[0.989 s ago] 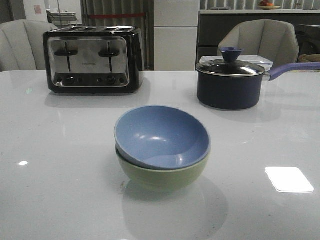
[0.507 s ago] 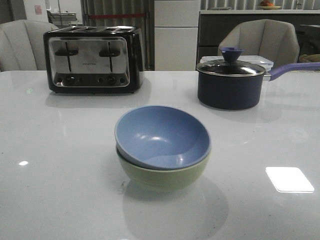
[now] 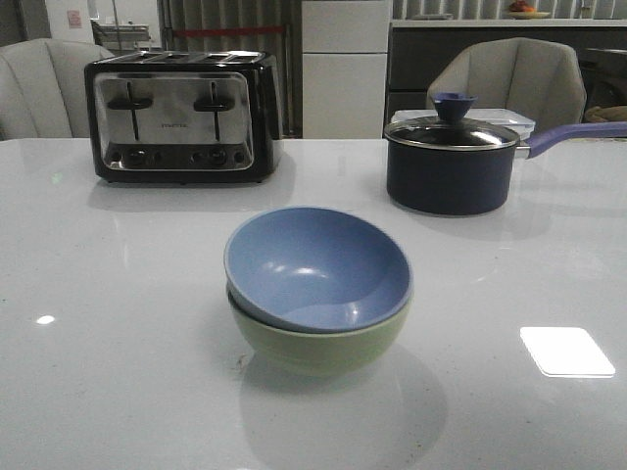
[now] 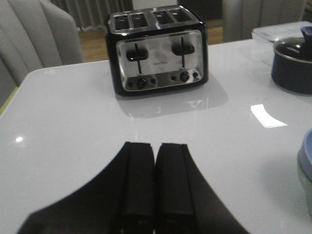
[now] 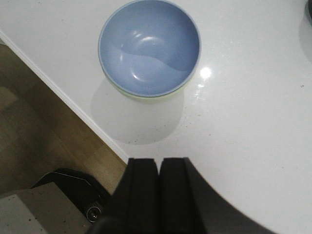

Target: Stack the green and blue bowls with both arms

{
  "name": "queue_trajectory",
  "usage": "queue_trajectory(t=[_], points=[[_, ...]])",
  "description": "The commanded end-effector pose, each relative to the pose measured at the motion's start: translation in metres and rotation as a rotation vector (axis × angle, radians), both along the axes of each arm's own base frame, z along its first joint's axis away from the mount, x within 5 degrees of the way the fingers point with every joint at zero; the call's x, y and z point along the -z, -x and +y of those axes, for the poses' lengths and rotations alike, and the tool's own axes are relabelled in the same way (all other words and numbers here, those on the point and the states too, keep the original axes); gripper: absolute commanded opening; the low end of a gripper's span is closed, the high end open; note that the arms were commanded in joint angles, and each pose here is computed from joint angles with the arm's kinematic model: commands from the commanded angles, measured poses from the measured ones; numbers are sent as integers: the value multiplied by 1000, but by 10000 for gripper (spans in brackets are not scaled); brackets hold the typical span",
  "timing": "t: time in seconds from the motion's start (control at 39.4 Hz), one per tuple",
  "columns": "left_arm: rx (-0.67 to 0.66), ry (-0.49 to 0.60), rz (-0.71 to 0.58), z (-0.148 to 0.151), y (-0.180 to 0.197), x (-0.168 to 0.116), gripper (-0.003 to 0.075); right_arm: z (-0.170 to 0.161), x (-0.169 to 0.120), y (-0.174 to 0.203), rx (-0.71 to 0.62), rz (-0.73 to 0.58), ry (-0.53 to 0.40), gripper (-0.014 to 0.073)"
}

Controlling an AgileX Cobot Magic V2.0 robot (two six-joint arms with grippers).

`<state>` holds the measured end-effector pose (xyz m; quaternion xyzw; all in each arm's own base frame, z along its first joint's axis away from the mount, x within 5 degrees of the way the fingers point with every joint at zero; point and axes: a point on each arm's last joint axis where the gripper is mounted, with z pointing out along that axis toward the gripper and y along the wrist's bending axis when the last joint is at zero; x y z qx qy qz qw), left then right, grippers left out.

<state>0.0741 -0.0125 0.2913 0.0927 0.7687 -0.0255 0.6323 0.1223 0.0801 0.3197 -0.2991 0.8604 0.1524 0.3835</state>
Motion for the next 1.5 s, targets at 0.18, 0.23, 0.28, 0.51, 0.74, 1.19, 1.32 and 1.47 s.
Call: queue_trajectory(t=[0.18,0.23,0.28,0.51,0.74,1.19,1.32,1.47], points=[[-108,121,-200,8,20,35,93,0,-14,-3,21,-81,-45,54],[-118,129,-220,9,21,43,93,0,-14,-3,21,-81,-45,54],[-124,139,-244,9,21,49,93,0,-14,-3,21,-81,-45,54],[-150,151,-355,12,22,67,93,0,-14,-3,21,-81,-45,54],[-159,154,-387,13,21,71,93,0,-14,-3,19,-77,-43,54],[-148,122,-363,12,21,73,93,-1,-13,-3,19,-74,-41,54],[-142,136,-341,12,20,75,93,-1,-13,-3,19,-74,-41,54],[-135,128,-344,11,20,75,93,-1,-13,-3,19,-74,-41,54]])
